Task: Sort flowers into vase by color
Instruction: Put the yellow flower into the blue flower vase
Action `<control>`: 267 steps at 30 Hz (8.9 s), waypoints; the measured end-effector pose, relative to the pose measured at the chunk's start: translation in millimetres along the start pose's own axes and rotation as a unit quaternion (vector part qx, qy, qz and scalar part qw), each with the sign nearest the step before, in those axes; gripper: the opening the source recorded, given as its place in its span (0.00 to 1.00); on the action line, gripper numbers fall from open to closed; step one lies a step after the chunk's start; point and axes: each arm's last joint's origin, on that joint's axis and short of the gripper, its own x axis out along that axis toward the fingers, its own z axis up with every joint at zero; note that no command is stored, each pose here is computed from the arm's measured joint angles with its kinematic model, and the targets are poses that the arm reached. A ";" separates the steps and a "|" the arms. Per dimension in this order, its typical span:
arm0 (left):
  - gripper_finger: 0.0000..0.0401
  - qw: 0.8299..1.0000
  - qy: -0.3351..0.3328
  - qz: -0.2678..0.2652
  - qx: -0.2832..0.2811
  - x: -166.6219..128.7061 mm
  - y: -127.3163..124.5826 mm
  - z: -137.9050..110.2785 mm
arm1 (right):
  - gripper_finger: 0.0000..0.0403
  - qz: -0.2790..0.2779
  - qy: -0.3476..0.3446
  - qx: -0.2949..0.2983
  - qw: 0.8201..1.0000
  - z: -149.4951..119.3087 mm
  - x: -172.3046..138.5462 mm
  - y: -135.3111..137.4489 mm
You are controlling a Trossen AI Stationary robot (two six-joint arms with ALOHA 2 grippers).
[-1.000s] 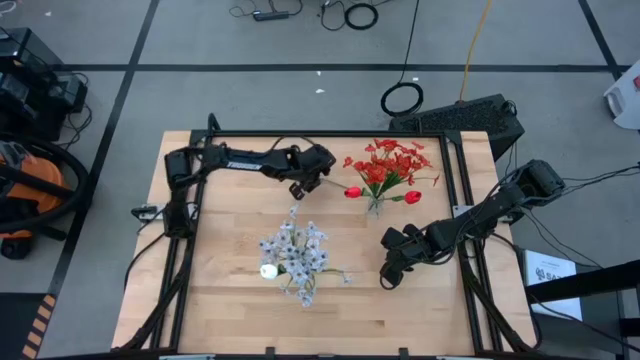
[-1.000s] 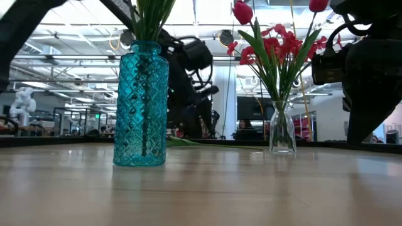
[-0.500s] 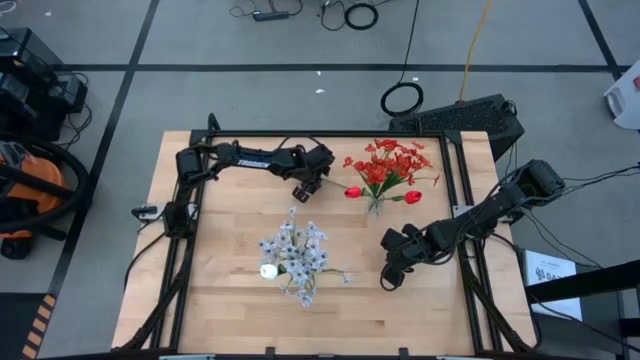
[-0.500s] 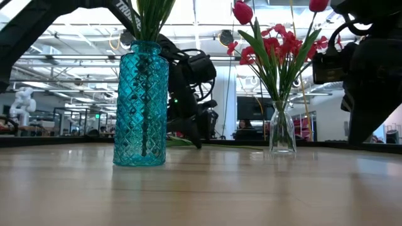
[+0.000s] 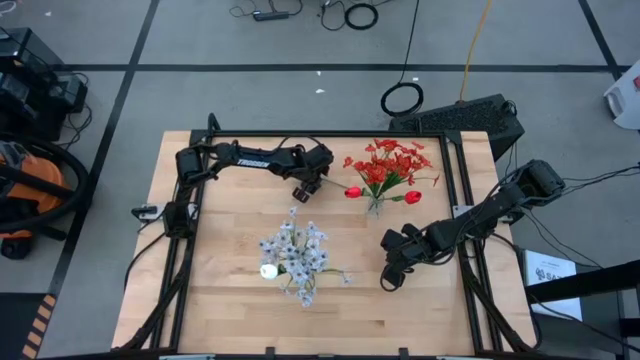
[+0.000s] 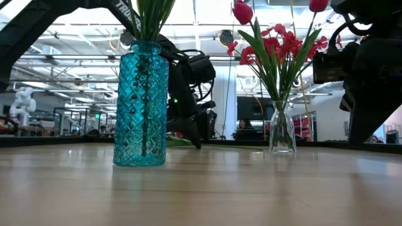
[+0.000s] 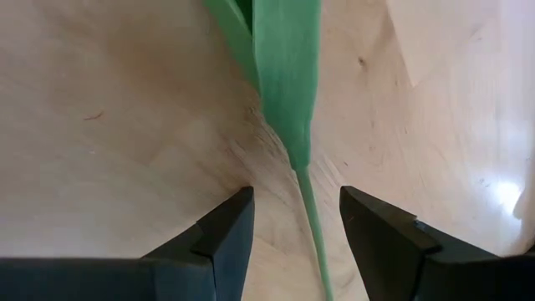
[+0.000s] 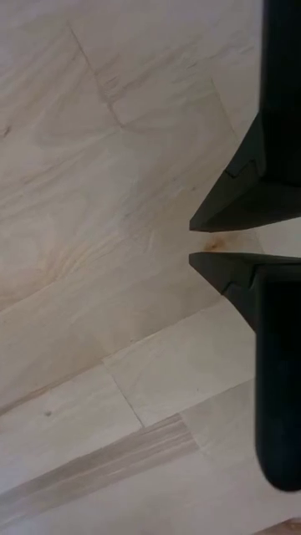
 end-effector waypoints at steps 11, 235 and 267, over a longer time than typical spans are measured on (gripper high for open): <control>0.47 0.996 0.055 0.063 -0.029 0.8 -4.4 20.5 | 0.11 0.000 0.000 -0.001 1.000 0.0 0.0 0.0; 0.00 0.295 -0.061 -0.533 0.791 -275.0 233.3 -82.9 | 0.49 0.115 -0.291 -0.148 0.938 22.2 39.9 94.1; 0.00 0.352 -0.021 -0.512 0.783 -252.5 219.3 -86.8 | 0.70 0.139 -0.376 -0.189 0.897 72.0 85.0 94.8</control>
